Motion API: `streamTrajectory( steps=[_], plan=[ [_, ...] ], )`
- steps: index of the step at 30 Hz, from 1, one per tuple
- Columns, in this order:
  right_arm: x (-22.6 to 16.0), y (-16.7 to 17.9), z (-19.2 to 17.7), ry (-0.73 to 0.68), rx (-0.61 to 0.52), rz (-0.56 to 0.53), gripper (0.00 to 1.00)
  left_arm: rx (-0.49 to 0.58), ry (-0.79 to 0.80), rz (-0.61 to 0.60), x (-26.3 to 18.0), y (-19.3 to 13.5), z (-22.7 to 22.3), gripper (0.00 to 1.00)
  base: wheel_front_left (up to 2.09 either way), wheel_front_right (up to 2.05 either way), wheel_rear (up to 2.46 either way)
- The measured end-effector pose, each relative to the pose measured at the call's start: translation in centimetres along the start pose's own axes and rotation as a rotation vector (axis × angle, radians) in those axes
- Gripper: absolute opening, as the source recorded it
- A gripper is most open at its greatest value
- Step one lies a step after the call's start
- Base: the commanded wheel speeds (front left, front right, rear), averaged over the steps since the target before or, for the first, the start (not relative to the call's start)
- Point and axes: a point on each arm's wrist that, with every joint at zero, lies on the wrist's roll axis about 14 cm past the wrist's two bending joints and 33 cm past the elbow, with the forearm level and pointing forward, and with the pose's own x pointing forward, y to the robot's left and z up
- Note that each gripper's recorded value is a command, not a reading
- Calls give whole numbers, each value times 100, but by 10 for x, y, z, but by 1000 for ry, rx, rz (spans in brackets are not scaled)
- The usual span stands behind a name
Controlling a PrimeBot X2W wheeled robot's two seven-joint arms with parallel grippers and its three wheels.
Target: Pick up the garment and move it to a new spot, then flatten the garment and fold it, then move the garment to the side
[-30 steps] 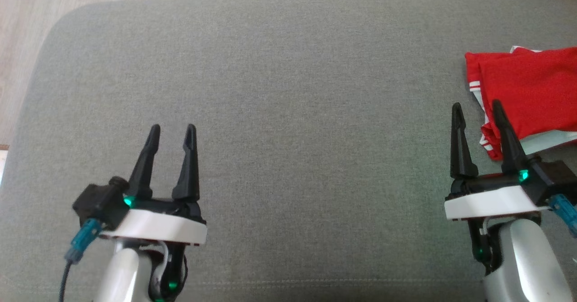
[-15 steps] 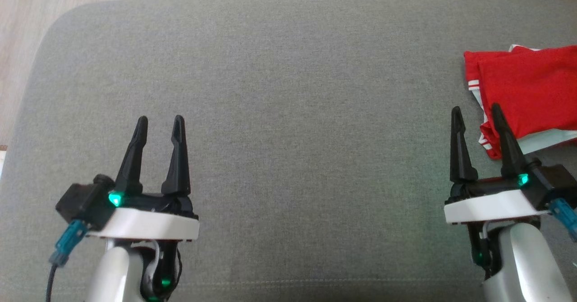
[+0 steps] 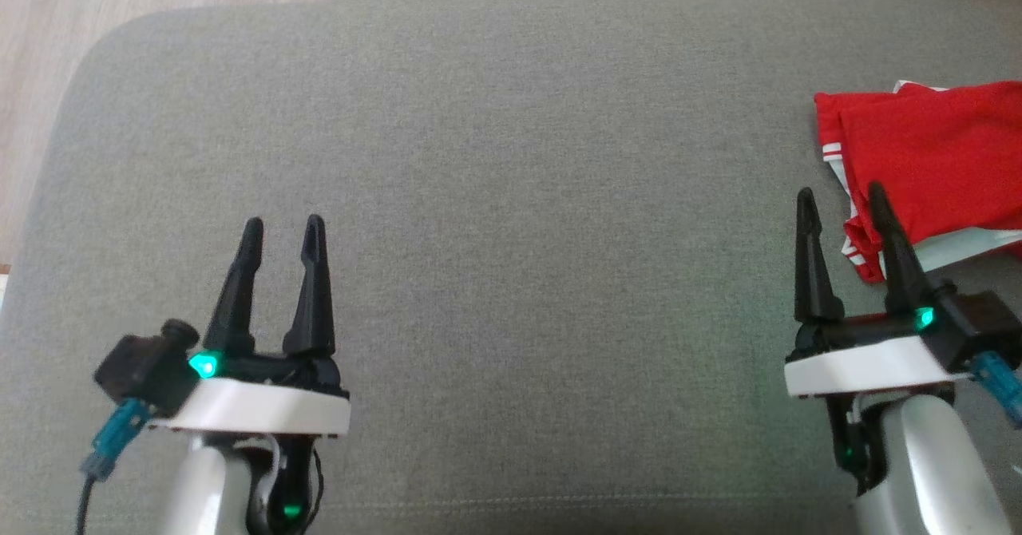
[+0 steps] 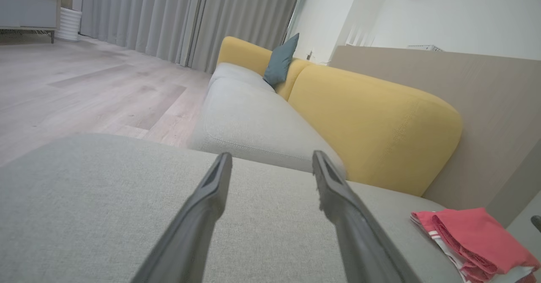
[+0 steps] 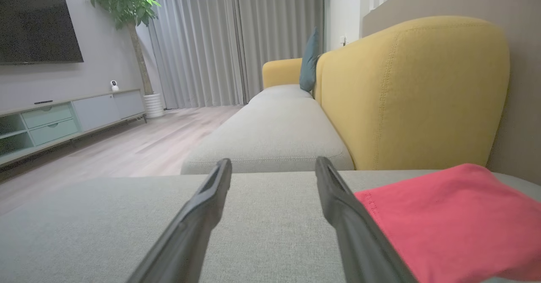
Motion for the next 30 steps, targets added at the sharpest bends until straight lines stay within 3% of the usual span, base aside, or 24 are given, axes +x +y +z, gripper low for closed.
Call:
streamTrajectory(
  steps=[8,30],
  plan=[
    [-28,-4,-50,164,35,-30,0,-26,160,67,-28,16,-47,0,0,0,0],
    [-30,-14,-44,150,296,-112,0,-241,179,139,-31,25,-50,0,0,0,0]
  ],
)
